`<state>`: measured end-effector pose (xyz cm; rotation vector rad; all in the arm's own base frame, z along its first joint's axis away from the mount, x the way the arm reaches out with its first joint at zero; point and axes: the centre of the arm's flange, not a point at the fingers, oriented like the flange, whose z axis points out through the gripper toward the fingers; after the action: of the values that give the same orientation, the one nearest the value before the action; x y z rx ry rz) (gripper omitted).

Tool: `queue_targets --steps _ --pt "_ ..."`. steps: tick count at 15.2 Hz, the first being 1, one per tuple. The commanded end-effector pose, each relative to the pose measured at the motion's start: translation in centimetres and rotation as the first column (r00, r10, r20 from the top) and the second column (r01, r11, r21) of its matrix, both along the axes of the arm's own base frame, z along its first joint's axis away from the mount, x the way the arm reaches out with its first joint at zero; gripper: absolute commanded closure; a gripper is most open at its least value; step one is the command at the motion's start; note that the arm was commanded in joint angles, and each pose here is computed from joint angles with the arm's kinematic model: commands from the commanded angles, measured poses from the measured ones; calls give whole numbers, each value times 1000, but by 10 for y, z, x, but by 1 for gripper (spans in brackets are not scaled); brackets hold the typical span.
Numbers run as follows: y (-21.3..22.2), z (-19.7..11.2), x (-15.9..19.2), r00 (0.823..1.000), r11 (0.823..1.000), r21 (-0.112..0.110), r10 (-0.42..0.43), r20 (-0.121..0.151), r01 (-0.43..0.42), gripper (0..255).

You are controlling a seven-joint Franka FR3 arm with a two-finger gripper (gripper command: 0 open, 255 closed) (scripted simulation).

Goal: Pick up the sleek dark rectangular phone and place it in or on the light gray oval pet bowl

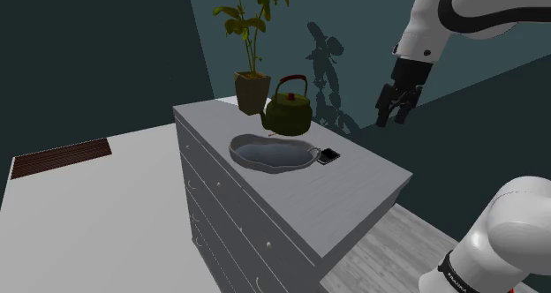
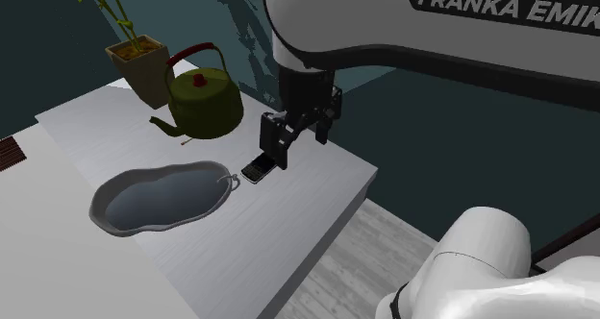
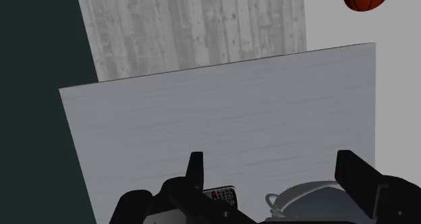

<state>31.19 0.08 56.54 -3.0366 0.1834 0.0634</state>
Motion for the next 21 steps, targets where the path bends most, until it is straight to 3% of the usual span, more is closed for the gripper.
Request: queue_targets --steps 1,3,5,7,10,12,15,18,21 --pt "0 0 0 1000 1000 0 0 0 0 0" --pt "6 -18 17 993 993 -4 -120 -1 120 0" --pt "9 -36 34 971 971 -8 -237 -1 237 0" --pt "10 -54 52 936 936 -13 -352 -1 352 0" --pt "8 -80 79 858 858 -19 -514 0 513 0" --pt "4 -98 96 791 790 -23 -612 1 612 0" --pt "-7 -125 120 668 668 -29 -744 4 744 0" --pt "-21 -152 143 525 524 -34 -851 8 851 0" --pt "-40 -179 162 364 363 -39 -931 12 931 0"
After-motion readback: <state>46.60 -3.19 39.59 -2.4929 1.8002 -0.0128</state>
